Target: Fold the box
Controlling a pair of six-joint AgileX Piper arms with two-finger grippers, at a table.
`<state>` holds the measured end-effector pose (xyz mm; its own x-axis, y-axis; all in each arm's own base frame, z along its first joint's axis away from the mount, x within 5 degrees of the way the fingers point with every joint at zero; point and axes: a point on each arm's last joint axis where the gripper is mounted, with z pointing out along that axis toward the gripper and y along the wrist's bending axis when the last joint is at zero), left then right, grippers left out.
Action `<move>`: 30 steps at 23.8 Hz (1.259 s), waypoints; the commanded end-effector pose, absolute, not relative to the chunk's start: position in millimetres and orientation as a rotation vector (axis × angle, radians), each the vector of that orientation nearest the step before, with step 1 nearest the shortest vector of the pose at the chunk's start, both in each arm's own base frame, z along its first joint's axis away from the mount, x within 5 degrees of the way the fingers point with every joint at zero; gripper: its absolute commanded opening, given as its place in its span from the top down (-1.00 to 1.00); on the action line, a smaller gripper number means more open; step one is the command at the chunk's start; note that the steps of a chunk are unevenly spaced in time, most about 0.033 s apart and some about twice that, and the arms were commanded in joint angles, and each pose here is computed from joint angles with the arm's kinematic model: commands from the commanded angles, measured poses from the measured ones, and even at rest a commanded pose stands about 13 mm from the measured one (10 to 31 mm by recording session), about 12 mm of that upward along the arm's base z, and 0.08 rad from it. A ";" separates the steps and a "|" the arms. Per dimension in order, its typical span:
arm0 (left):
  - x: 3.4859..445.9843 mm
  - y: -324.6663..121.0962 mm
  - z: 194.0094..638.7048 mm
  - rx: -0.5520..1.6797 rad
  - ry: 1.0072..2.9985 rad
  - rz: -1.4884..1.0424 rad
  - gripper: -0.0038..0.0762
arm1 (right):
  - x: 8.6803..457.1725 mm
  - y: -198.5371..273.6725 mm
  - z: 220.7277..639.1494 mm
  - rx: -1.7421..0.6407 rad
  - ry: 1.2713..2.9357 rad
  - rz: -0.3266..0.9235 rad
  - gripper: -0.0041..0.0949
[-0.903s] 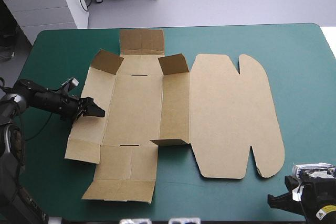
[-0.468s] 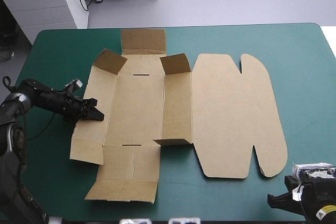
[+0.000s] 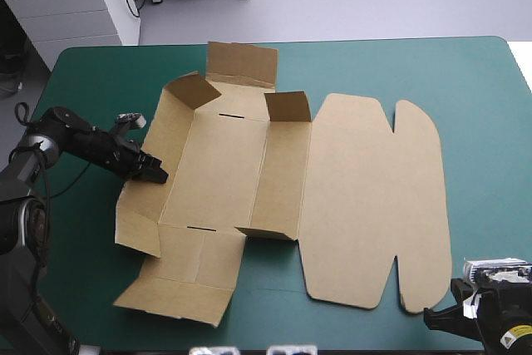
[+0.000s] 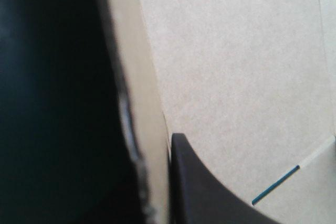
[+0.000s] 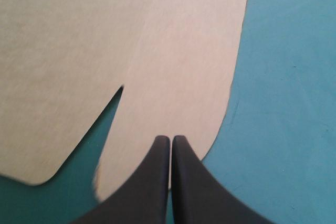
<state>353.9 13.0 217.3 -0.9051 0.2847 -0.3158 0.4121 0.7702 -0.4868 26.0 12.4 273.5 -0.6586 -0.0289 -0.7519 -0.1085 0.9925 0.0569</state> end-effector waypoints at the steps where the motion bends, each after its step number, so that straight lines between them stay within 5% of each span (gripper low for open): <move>1: 361.3 -9.8 269.3 0.820 2.577 -0.589 0.92 | 30.2 12.2 283.2 -0.091 2.230 0.117 0.93; 13: 375.2 -126.0 360.9 1.367 2.077 0.071 0.92 | 30.2 12.2 283.2 -0.091 2.230 0.117 0.93; 22: 318.7 -226.7 405.7 1.643 1.588 0.408 0.92 | 30.2 12.2 283.2 -0.091 2.230 0.117 0.93; 30: 265.5 -282.6 419.3 1.684 1.377 0.521 0.92 | 30.2 12.2 283.2 -0.091 2.230 0.117 0.93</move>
<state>285.1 -281.5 378.4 0.2196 0.9641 -0.1495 0.6767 -0.0401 0.7352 26.0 12.4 273.5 -0.6586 -0.0289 -0.7519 -0.1085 0.9925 0.0569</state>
